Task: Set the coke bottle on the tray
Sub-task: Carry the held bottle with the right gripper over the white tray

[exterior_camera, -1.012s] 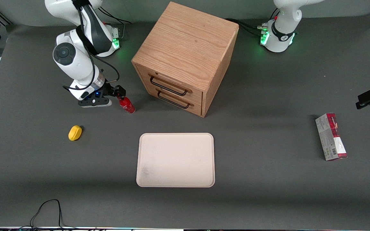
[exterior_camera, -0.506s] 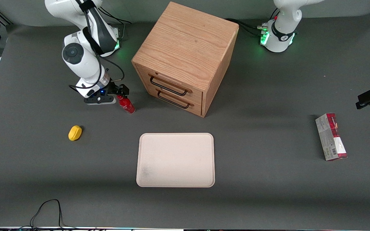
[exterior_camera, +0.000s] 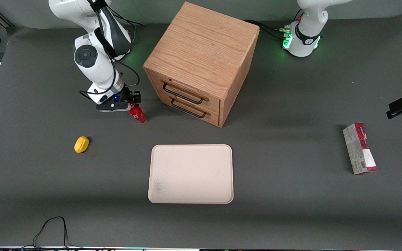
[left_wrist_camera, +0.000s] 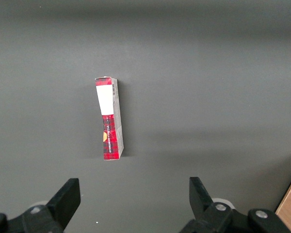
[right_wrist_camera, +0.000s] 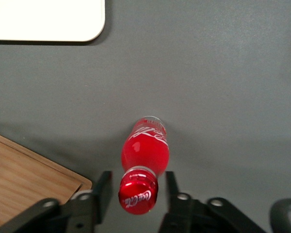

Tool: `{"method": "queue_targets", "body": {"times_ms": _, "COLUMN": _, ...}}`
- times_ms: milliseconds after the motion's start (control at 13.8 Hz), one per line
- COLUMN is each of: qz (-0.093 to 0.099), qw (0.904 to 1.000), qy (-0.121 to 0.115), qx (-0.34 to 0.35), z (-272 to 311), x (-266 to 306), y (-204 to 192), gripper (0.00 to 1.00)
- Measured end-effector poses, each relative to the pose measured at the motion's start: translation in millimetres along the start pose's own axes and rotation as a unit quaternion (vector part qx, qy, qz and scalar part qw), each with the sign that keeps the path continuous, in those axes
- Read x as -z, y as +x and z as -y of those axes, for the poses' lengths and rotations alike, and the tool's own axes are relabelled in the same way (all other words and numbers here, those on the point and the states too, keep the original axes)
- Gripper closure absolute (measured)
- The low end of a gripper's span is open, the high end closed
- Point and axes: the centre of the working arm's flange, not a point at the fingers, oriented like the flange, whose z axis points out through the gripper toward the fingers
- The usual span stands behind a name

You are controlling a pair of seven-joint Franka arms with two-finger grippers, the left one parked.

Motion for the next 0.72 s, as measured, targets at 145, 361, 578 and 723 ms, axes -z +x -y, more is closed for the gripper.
{"method": "queue_targets", "body": {"times_ms": 145, "qz": -0.001, "qw": 1.0, "qy": 0.0, "qx": -0.004, "z": -2.9, "x": 0.7, "y": 1.7, "gripper": 0.69}}
{"method": "queue_targets", "body": {"times_ms": 361, "qz": -0.011, "qw": 0.9999, "qy": 0.005, "qx": -0.007, "z": -2.7, "x": 9.1, "y": 8.9, "gripper": 0.69}}
{"method": "queue_targets", "body": {"times_ms": 578, "qz": -0.011, "qw": 0.9998, "qy": 0.007, "qx": -0.013, "z": 0.7, "x": 58.3, "y": 35.9, "gripper": 0.69}}
{"method": "queue_targets", "body": {"times_ms": 723, "qz": -0.009, "qw": 0.9998, "qy": -0.004, "qx": -0.016, "z": -2.0, "x": 120.3, "y": 58.6, "gripper": 0.69}}
